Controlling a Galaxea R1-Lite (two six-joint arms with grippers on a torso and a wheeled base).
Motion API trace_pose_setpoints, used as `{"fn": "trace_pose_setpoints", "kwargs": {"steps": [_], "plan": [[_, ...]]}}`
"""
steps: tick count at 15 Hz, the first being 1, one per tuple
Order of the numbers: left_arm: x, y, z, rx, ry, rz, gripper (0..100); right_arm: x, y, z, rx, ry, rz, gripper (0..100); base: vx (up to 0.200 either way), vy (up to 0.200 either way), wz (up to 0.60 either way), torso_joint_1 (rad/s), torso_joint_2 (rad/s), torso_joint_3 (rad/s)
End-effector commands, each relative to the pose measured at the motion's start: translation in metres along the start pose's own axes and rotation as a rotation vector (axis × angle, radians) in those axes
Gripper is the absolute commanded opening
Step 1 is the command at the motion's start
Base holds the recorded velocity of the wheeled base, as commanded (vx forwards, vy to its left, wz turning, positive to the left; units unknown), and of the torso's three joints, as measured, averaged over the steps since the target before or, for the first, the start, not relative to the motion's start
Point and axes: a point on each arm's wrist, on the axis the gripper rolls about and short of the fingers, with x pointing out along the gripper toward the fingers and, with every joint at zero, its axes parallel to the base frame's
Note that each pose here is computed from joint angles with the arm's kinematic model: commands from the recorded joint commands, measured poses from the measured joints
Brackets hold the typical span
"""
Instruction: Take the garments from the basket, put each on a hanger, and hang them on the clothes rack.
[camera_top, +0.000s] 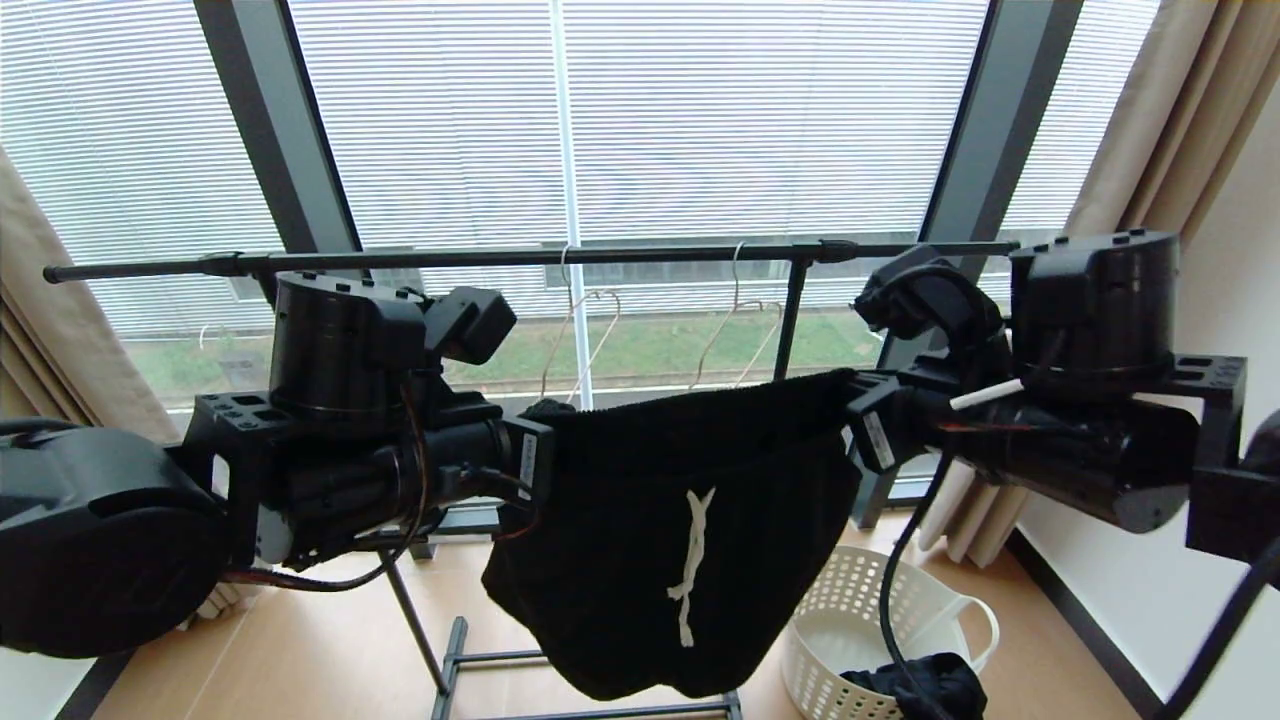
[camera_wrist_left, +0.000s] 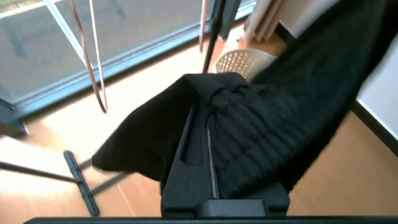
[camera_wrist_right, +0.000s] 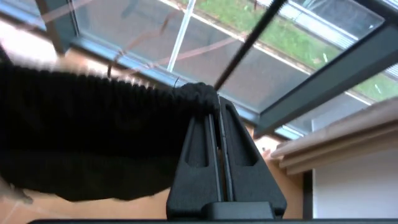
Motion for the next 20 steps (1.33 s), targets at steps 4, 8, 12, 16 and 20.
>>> {"fn": "trace_pose_setpoints", "kwargs": {"steps": [4,8,12,16,20], "plan": [[0.018,-0.002,0.037,0.026,-0.011,0.009,0,-0.032,0.011,-0.037,-0.052,0.060,0.084,100,0.000,0.000,0.00,0.000,0.00,0.000],[0.033,-0.012,0.059,0.036,-0.024,-0.005,0,-0.035,0.021,-0.065,-0.092,0.135,0.197,100,0.000,0.000,0.00,0.000,0.00,0.000],[0.038,-0.023,0.069,0.047,-0.043,-0.003,0,-0.042,0.034,-0.081,-0.152,0.082,0.357,100,0.000,0.000,0.00,0.000,0.00,0.000],[0.037,-0.030,0.072,0.055,-0.057,-0.011,0,-0.037,0.039,-0.083,-0.217,0.031,0.446,100,0.000,0.000,0.00,0.000,0.00,0.000],[0.035,-0.031,0.087,0.053,-0.107,0.017,0,-0.043,0.039,-0.097,-0.278,0.009,0.532,100,0.000,0.000,0.00,0.000,0.00,0.000]]}}
